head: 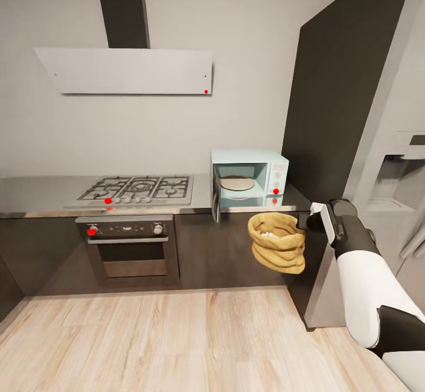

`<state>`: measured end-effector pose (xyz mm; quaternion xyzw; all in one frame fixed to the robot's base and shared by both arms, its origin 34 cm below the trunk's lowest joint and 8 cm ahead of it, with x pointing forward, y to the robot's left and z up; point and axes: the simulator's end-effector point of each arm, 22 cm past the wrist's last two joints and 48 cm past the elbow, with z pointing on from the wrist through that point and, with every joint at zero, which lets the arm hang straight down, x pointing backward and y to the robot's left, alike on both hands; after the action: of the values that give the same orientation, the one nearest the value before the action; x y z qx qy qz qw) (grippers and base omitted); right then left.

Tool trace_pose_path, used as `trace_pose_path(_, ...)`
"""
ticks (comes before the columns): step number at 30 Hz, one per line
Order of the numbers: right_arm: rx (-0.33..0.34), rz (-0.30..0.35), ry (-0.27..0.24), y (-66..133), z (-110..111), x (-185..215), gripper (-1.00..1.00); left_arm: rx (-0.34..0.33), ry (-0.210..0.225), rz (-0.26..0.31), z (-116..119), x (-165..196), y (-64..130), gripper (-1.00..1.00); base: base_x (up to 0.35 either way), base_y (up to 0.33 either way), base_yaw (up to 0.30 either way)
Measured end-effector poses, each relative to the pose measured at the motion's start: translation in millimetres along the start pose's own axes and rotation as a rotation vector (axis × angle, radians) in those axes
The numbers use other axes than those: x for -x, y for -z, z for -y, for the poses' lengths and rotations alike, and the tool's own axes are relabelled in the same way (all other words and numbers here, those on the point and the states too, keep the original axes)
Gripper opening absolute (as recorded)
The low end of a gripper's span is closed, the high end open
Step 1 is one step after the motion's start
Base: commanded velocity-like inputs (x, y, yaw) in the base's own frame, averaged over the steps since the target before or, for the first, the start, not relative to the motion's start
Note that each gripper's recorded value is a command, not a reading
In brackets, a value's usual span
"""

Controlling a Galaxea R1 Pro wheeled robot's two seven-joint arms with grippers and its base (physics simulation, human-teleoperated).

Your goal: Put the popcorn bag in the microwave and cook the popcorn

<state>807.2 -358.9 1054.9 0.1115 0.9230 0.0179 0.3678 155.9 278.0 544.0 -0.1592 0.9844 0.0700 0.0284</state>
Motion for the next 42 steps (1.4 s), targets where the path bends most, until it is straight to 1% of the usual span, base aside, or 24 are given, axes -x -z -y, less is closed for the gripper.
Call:
trace_pose_path(5,0.000,0.002,0.000,0.4,0,1,-1.00,0.000,0.000,-0.001,0,0,0.0,1.00,0.000,0.000,0.000)
trace_pose_path(13,0.006,0.002,-0.001,1.0,-2,0,-1.00,-0.003,-0.002,-0.001,0,-1,0.1,1.00,0.311,0.000,0.000)
trace_pose_path(17,0.038,0.002,-0.003,1.1,-9,0,-1.00,-0.003,-0.002,-0.001,0,-1,0.1,1.00,0.322,0.000,0.000)
trace_pose_path(21,0.161,0.010,-0.012,5.5,-33,3,-1.00,-0.004,-0.003,-0.001,1,-1,0.2,1.00,0.322,0.000,0.000)
trace_pose_path(23,0.171,0.015,-0.010,7.1,-34,5,-1.00,-0.004,-0.003,-0.001,1,-1,0.1,1.00,0.321,0.000,0.000)
trace_pose_path(28,0.167,0.016,-0.005,7.2,-34,6,-1.00,-0.004,-0.003,0.000,1,0,0.1,1.00,0.244,0.000,0.000)
trace_pose_path(37,0.146,0.015,0.005,6.3,-29,6,-1.00,-0.004,-0.004,0.000,1,0,0.0,1.00,0.028,0.000,0.000)
trace_pose_path(42,0.143,0.016,0.005,7.0,-27,6,-1.00,-0.006,-0.005,-0.001,1,-1,0.0,1.00,0.256,0.000,0.000)
